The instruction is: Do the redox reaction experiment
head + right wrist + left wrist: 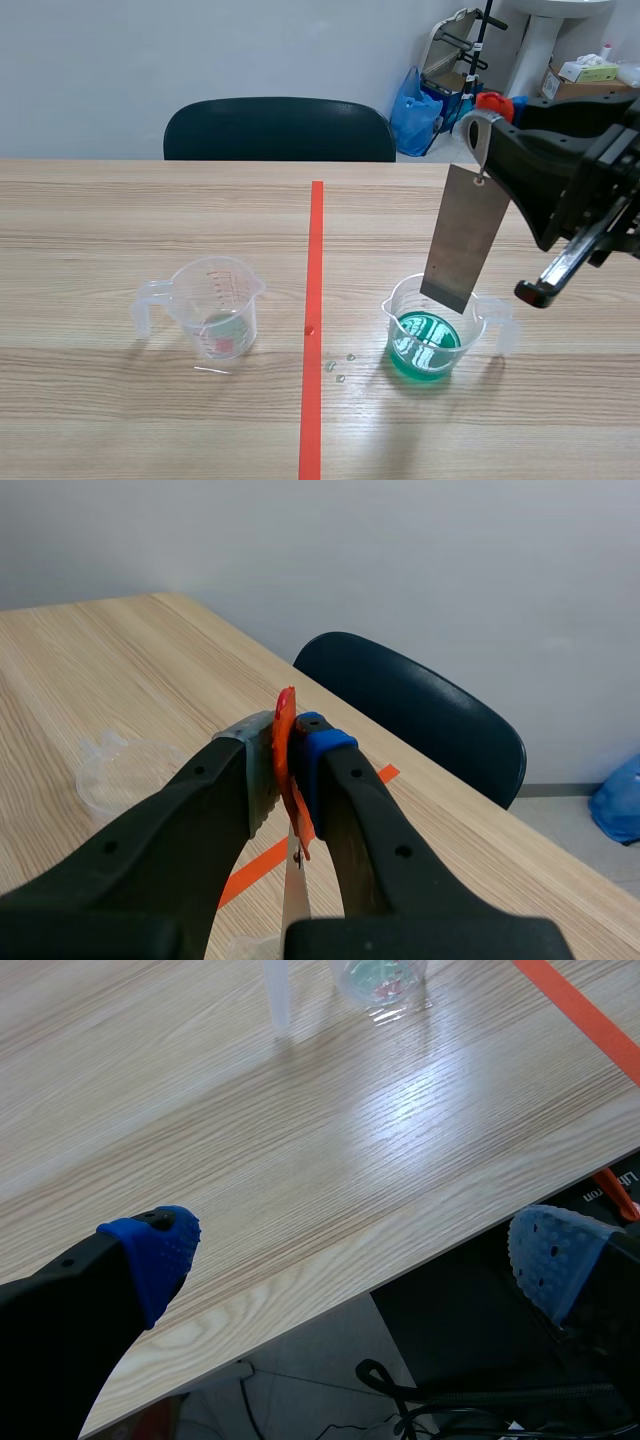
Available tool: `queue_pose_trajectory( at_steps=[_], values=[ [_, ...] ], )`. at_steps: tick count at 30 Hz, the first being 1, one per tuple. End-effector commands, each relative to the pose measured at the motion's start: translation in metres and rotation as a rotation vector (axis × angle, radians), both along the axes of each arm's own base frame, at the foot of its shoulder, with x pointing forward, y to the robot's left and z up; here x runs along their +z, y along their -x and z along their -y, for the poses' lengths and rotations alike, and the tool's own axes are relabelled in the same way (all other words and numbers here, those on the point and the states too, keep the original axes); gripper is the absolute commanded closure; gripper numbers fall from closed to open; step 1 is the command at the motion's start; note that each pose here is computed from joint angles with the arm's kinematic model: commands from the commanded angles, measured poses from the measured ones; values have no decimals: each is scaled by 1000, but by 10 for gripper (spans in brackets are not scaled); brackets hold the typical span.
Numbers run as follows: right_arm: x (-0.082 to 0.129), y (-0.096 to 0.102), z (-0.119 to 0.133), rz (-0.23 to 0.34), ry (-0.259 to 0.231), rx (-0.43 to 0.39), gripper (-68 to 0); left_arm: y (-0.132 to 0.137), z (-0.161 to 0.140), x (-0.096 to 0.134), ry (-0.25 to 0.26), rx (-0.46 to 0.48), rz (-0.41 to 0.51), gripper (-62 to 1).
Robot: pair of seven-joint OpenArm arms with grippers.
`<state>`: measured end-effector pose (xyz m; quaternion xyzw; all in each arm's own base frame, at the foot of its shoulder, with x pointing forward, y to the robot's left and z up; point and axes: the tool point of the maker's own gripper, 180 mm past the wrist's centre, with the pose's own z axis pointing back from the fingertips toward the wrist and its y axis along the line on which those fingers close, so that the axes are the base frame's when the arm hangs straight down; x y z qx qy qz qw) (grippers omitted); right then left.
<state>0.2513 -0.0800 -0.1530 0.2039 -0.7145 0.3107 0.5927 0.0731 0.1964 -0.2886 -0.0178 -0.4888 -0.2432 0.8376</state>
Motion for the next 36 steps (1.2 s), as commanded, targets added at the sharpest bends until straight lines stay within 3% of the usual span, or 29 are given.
queue_pose_trajectory(
  at_steps=[1,9,15,18,19,23,27,30,34,36],
  values=[
    [13,0,-1,35,-18,10,-15,-2,1,4,14,6,18,-623],
    [12,0,-1,35,-17,10,-15,-3,1,4,12,1,20,-623],
    [12,0,-1,35,-17,10,-15,-12,-1,3,0,-69,-4,-623],
    [12,0,-1,35,-17,13,-15,-34,-5,6,9,-79,24,-623],
    [12,0,-1,35,-17,13,-15,-42,-5,9,13,-88,42,-588],
    [12,0,-1,35,-18,12,-15,-72,-1,24,42,-123,121,-334],
    [13,0,-1,37,-20,13,-15,-101,10,34,60,-178,176,-180],
    [13,0,-1,37,-20,13,-15,-114,32,35,91,-273,175,-46],
    [13,0,-1,37,-20,13,-15,-134,69,44,244,-338,166,-27],
    [13,0,-1,37,-19,13,-15,-145,87,47,289,-365,160,-27]
  ],
)
